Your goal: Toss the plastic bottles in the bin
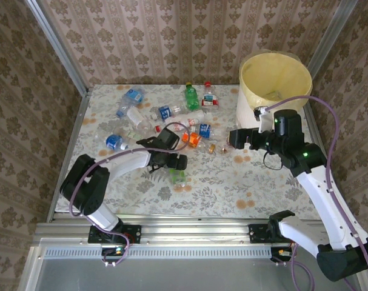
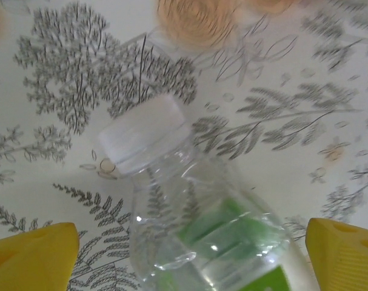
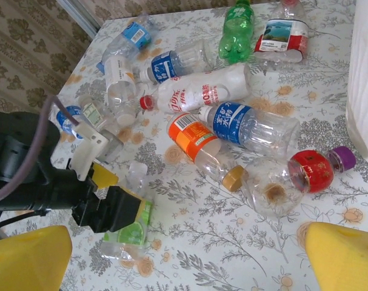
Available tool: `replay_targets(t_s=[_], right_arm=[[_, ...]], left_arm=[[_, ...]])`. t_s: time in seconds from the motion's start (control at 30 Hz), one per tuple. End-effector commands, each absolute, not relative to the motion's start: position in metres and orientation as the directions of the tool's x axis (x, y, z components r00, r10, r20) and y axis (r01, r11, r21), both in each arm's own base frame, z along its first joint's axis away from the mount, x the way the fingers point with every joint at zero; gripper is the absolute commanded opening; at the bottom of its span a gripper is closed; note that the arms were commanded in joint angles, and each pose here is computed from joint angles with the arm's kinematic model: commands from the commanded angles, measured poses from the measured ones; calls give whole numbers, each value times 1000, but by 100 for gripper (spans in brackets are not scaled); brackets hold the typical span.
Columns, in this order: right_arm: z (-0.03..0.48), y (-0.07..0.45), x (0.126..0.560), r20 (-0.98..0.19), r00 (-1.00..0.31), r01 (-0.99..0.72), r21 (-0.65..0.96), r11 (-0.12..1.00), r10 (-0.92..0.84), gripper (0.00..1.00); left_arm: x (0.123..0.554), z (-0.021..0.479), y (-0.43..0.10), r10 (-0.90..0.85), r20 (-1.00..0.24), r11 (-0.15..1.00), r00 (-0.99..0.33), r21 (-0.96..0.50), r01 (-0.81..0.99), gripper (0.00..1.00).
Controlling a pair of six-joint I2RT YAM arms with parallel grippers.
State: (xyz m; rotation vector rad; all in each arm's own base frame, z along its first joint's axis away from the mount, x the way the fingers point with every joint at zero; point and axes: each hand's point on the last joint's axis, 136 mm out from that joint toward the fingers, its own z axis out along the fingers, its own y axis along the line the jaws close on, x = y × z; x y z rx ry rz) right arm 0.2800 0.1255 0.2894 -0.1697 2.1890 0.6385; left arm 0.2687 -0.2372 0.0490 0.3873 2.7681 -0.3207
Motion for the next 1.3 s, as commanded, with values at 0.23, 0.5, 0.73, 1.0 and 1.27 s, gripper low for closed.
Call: replay_targets(t_s=[0.23, 0.5, 0.73, 1.0, 1.27], right_arm=[[274, 131, 277, -746, -662, -347, 392, 852, 73, 100], [262, 131, 279, -729, -680, -333, 402, 853, 78, 100], [261, 133, 280, -729, -679, -330, 414, 848, 91, 100], [258, 136, 281, -716, -689, -324, 442, 837, 112, 100], [267, 146, 281, -713, -684, -351, 506, 788, 154, 100]], left_arm=[[254, 27, -231, 258, -263, 952, -930, -97, 292, 86], [252, 27, -239, 270, -305, 934, -913, -146, 325, 57], [258, 56, -257, 280, -437, 887, -855, -223, 404, 45], [266, 116, -279, 302, -654, 808, -693, -211, 551, 43], [256, 181, -312, 316, -854, 686, -413, -95, 721, 43]])
